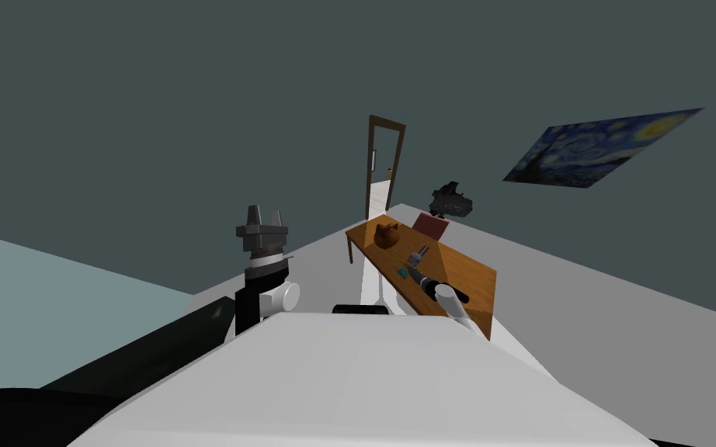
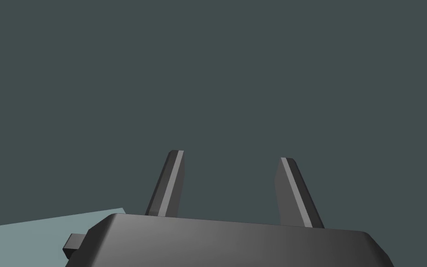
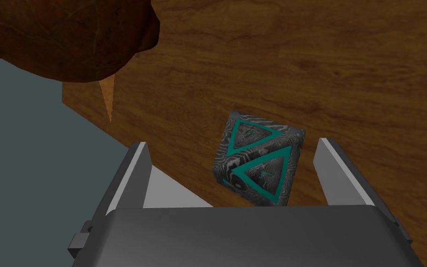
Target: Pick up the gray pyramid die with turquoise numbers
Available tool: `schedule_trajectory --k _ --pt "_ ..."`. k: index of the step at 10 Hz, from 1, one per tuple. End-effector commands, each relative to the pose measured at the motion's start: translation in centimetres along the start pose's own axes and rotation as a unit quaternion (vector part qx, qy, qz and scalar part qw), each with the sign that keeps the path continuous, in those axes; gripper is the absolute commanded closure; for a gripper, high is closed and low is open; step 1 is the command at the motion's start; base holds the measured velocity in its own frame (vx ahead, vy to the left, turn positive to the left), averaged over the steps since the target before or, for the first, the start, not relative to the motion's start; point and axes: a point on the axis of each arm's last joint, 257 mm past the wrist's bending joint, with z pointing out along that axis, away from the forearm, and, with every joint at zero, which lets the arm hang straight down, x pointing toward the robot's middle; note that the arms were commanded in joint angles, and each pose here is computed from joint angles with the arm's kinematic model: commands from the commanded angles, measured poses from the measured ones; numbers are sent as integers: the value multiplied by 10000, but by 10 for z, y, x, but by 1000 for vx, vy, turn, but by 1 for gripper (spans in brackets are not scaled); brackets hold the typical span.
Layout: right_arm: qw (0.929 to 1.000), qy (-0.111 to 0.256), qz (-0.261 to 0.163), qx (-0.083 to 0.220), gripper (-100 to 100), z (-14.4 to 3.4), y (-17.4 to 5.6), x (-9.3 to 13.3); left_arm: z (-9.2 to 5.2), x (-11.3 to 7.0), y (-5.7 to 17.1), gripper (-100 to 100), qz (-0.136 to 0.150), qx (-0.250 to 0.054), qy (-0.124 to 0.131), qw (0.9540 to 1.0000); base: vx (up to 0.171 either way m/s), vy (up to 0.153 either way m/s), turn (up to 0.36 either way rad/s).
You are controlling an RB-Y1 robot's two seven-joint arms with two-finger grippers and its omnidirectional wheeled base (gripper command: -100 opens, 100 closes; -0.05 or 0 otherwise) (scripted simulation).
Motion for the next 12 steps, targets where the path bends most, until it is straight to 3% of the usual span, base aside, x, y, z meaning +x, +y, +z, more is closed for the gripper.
schedule_trajectory --k 1,2,3,4,5,7,8,9,12 --pt "9993 -227 282 -103 -100 1 13 -21 0 0 0 0 0 0 0 10000 24 14 -4" --pt "9988 -301 342 -165 -100 0 20 -30 0 0 0 0 0 0 0 10000 31 19 -4" --pt "9994 -233 241 -124 -100 -1 13 -20 0 0 0 0 0 0 0 10000 13 9 -1" --pt "9992 -250 281 -132 0 -1 13 -21 0 0 0 0 0 0 0 10000 0 0 0" --pt "9992 -241 284 -132 -100 5 12 -33 0 0 0 0 0 0 0 10000 44 -36 6" --pt "9992 -238 289 -134 -100 11 10 -44 0 0 0 0 1 0 0 10000 61 -63 11" --pt "9992 -243 292 -132 -100 8 9 -40 0 0 0 0 1 0 0 10000 29 -27 6" --pt "9992 -237 287 -133 100 8 9 -40 0 0 0 0 0 0 0 10000 2 -6 -11" --pt "9992 -238 291 -140 100 8 10 -40 0 0 0 0 0 0 0 10000 0 0 0"
